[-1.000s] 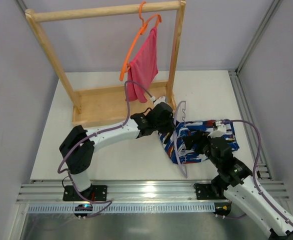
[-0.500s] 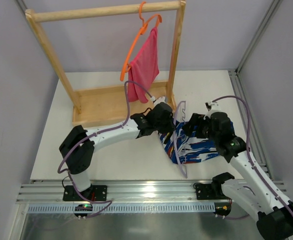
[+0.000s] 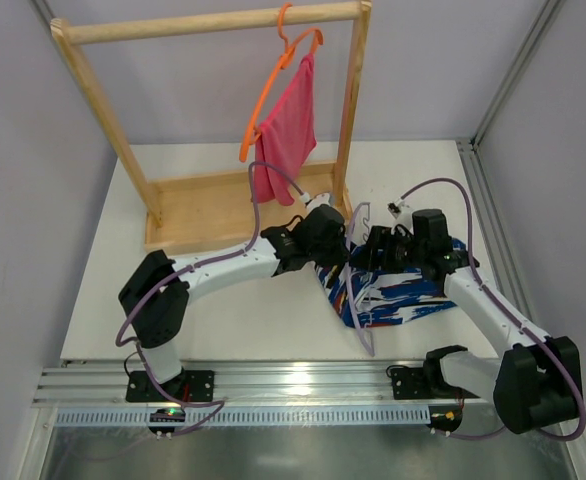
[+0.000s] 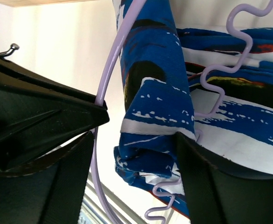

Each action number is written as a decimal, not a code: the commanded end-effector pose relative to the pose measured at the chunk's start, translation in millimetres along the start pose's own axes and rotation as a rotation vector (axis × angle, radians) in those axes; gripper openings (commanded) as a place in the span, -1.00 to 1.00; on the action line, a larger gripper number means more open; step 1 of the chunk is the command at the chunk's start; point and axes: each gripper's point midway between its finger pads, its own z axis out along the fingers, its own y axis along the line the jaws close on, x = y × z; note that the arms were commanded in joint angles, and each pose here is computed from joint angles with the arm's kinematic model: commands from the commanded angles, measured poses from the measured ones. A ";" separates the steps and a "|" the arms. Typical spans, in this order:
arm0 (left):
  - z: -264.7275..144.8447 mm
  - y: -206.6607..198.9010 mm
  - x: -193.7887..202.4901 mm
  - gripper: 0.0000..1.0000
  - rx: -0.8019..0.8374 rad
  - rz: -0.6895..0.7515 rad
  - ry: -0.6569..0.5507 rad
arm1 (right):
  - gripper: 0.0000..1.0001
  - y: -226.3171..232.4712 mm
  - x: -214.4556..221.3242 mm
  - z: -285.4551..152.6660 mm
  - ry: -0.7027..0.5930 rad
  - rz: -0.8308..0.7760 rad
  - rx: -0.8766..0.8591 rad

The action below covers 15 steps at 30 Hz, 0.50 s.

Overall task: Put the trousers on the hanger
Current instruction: Place trousers on hanger

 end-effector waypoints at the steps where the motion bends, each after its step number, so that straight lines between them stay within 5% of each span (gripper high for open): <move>1: -5.0 -15.6 -11.1 -0.99 0.042 -0.001 -0.027 | 0.33 9.5 -5.3 0.8 -0.021 -0.025 -0.063; 4: -6.7 -17.0 -13.5 -0.99 0.043 0.004 -0.034 | 0.13 3.8 1.4 -3.6 -0.017 -0.014 -0.026; 8: -7.0 -18.3 -12.7 -0.99 0.051 0.004 -0.030 | 0.51 -8.5 0.2 -4.4 -0.017 -0.024 0.046; 15: -6.7 -18.0 -12.1 -0.99 0.052 0.003 -0.029 | 0.57 -8.5 -21.3 -4.4 -0.029 -0.018 0.088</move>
